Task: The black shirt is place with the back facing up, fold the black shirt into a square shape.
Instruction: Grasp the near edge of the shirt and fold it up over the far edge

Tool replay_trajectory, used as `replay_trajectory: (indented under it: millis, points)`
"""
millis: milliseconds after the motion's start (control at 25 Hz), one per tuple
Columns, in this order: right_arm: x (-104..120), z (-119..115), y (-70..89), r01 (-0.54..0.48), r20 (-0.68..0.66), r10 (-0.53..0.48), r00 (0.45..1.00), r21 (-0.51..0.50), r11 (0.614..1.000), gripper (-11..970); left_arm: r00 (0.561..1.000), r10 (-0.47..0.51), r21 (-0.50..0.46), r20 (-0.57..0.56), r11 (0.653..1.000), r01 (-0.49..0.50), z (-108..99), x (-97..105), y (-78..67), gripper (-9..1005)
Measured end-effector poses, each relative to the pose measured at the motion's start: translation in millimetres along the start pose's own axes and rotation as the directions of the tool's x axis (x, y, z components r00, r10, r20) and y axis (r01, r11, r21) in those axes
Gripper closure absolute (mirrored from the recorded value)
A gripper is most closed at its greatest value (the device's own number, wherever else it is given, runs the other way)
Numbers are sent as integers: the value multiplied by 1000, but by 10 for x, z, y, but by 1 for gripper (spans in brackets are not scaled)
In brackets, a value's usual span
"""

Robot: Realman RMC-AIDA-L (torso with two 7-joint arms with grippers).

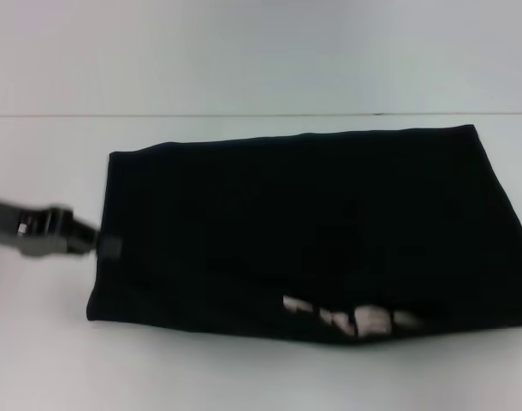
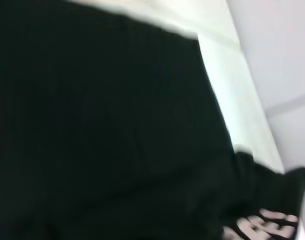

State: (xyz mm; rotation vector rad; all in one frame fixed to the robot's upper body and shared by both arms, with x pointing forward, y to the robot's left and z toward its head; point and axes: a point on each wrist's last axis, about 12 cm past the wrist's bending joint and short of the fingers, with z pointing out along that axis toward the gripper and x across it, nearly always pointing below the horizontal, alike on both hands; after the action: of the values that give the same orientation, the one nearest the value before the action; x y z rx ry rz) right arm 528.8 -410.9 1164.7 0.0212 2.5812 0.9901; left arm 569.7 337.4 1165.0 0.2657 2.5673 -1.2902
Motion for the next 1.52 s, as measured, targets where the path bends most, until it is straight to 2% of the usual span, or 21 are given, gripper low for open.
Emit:
replay_trajectory:
  millis: [200,400,480,680,880,1160,1360,1520]
  points:
    - [-435,99,-49,-35,208,36,977,-11,999,915,984,-49,-58,169,997,60,122,-343,27,995]
    - [-713,567,-33,-75,307,59,950,40,996,915,963,-64,-163,264,980,110,443,-581,132,994]
    - [-757,813,-15,-85,326,53,944,84,993,915,957,-58,-207,284,971,121,564,-615,171,994]
    - [-833,1096,20,-101,396,26,918,169,981,915,941,-38,-272,337,953,136,729,-673,207,994]
    - [-918,1224,95,-109,448,11,894,194,975,915,927,-13,-292,374,947,131,758,-764,175,994]
    - [-1047,1338,201,-108,497,-18,868,224,968,915,878,2,-311,478,936,167,716,-938,154,995]
    - [-1043,1564,207,-121,518,-64,853,314,942,915,863,54,-380,503,910,165,854,-963,179,995]
    - [-1071,1684,285,-95,521,-120,845,367,925,914,860,87,-422,503,893,156,955,-969,183,995]
